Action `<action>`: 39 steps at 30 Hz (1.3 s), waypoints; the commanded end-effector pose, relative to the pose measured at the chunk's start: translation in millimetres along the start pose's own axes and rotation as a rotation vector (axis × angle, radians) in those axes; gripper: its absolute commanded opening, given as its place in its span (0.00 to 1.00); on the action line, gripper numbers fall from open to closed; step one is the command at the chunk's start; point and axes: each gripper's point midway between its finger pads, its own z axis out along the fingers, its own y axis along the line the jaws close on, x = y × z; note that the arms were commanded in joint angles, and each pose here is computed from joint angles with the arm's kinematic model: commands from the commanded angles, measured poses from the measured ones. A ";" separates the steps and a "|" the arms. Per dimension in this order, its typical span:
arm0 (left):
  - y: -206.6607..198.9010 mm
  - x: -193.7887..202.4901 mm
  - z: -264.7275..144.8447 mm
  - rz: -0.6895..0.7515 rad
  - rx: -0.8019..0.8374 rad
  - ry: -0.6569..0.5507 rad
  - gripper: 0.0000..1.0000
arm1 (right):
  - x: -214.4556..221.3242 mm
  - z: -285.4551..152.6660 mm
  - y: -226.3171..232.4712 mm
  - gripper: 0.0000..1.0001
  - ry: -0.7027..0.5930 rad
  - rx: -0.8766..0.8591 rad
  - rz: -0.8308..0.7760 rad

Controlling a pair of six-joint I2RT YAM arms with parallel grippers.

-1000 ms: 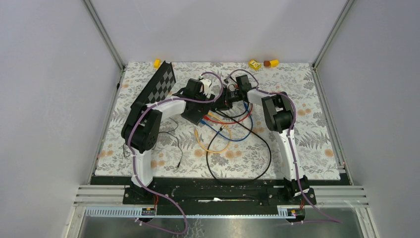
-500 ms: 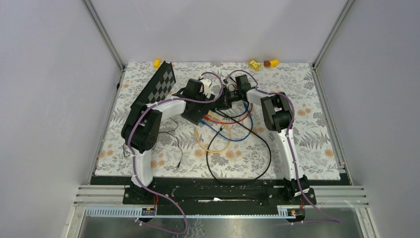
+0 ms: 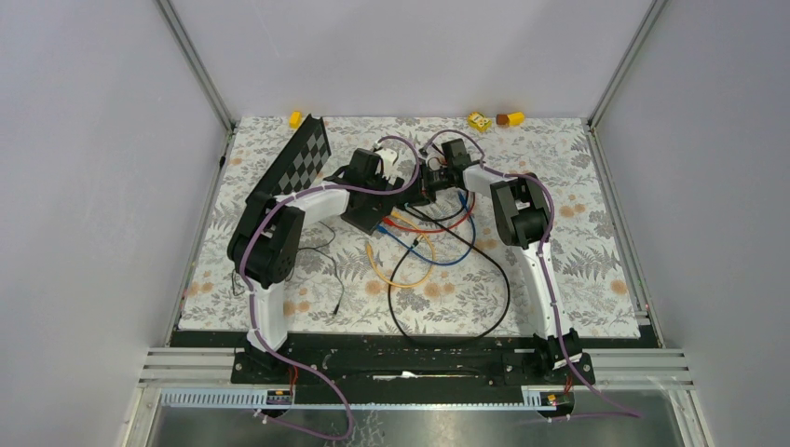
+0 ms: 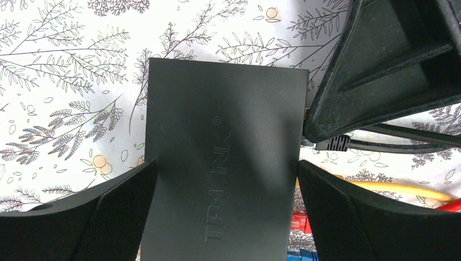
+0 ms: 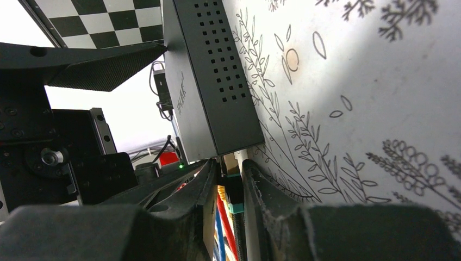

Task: Pull the plug from the switch port
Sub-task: Pull the connector from the switch port.

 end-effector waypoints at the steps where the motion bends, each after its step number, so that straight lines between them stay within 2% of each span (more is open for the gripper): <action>1: -2.1 44.3 -4.8 -0.016 -0.008 0.143 0.99 | -1.7 1.1 -44.7 0.00 -0.046 0.226 0.014; 10: -5.0 28.2 -0.4 0.047 -0.025 0.102 0.99 | -5.1 -13.5 -47.9 0.00 -0.066 0.359 -0.003; 16: 3.9 14.0 11.3 0.041 -0.084 0.084 0.99 | -3.1 -10.2 -44.6 0.00 -0.032 0.320 -0.023; 20: 8.1 13.5 20.3 0.026 -0.113 0.102 0.99 | -6.9 -9.1 -45.5 0.00 0.033 0.302 -0.102; 25: 16.2 18.5 24.6 0.003 -0.135 0.125 0.98 | -3.9 -11.9 -52.7 0.00 0.067 0.251 -0.084; 32: 31.6 24.0 27.0 -0.051 -0.147 0.148 0.96 | 4.4 -5.7 -43.5 0.00 -0.007 0.150 0.018; 39: 46.9 29.5 28.5 -0.078 -0.156 0.176 0.95 | 14.2 -11.3 -55.5 0.00 -0.074 0.196 0.095</action>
